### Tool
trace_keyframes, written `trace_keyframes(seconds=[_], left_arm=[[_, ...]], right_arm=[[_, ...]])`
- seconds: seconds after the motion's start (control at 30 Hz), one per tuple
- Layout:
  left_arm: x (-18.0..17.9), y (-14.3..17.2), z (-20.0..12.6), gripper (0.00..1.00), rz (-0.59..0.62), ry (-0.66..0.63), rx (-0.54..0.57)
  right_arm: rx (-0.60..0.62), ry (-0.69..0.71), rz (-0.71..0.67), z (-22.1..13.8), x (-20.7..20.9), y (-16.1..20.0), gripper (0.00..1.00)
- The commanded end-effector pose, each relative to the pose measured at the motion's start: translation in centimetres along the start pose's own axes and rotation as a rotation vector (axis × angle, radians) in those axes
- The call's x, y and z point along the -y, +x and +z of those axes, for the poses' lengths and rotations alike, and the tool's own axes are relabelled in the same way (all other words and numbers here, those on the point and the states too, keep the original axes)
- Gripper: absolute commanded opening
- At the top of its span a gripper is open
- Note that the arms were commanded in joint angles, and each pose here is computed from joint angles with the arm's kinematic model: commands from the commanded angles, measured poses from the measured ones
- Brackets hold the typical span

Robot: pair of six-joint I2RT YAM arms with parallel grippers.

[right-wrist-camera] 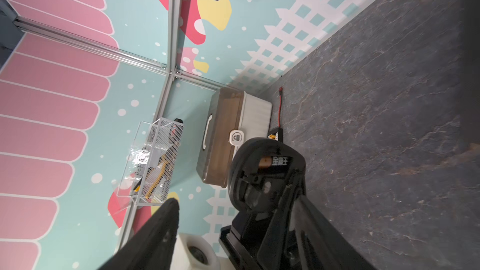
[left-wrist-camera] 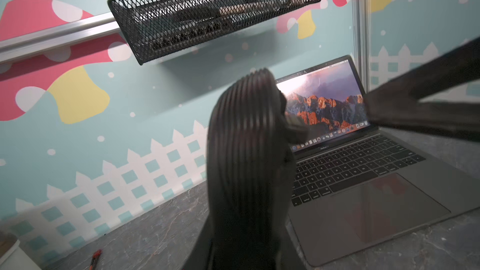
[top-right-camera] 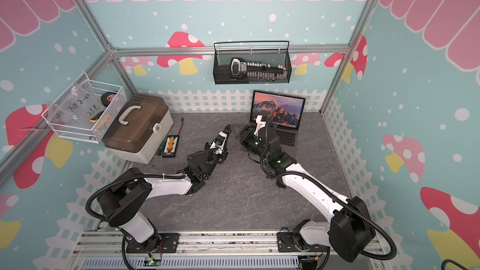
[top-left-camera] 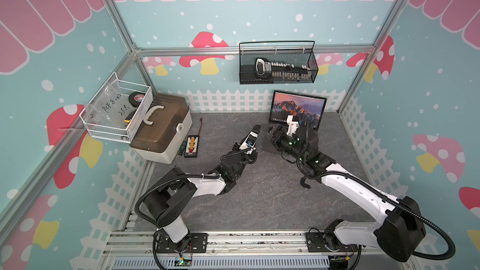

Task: Insert the wireless mouse receiver into the laptop
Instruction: Take out the USB plug from the mouse.

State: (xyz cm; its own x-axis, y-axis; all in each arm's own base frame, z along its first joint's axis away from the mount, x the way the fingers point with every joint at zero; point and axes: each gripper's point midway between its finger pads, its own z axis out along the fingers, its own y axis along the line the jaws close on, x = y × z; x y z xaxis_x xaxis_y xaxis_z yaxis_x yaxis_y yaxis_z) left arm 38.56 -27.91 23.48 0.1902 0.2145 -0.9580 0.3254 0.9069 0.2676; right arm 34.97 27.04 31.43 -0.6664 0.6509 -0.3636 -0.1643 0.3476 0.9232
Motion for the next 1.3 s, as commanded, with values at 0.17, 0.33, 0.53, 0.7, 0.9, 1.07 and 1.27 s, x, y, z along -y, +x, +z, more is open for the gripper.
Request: trace_keyframes(seconds=[0.17, 0.33, 0.53, 0.7, 0.9, 1.07, 1.27], left_arm=[[-1.5, -0.5, 0.1, 0.00, -0.037, -0.068, 0.032], [-1.3, -0.5, -0.2, 0.00, -0.070, -0.065, 0.033], [-0.8, -0.4, -0.2, 0.00, -0.069, -0.069, 0.037], [-0.8, -0.4, -0.2, 0.00, -0.067, -0.066, 0.039], [-0.8, -0.3, -0.2, 0.00, -0.067, -0.071, 0.038], [-1.3, 0.1, -0.5, 0.00, -0.080, -0.077, 0.030], [-2.2, 3.0, -1.6, 0.00, -0.107, -0.047, -0.068]], right_arm=[[-0.040, -0.035, 0.122, 1.2, 0.6, 0.9, 0.74], [-0.064, -0.087, 0.218, 2.3, 1.0, 1.5, 0.59], [-0.108, -0.161, 0.277, 3.5, 0.2, 2.1, 0.57], [-0.104, -0.172, 0.293, 3.6, 0.2, 2.1, 0.55], [-0.097, -0.167, 0.299, 3.7, 0.6, 2.1, 0.54], [-0.031, -0.111, 0.261, 2.8, 2.7, 1.2, 0.57], [0.020, 0.191, 0.081, -1.0, 10.7, 0.6, 0.68]])
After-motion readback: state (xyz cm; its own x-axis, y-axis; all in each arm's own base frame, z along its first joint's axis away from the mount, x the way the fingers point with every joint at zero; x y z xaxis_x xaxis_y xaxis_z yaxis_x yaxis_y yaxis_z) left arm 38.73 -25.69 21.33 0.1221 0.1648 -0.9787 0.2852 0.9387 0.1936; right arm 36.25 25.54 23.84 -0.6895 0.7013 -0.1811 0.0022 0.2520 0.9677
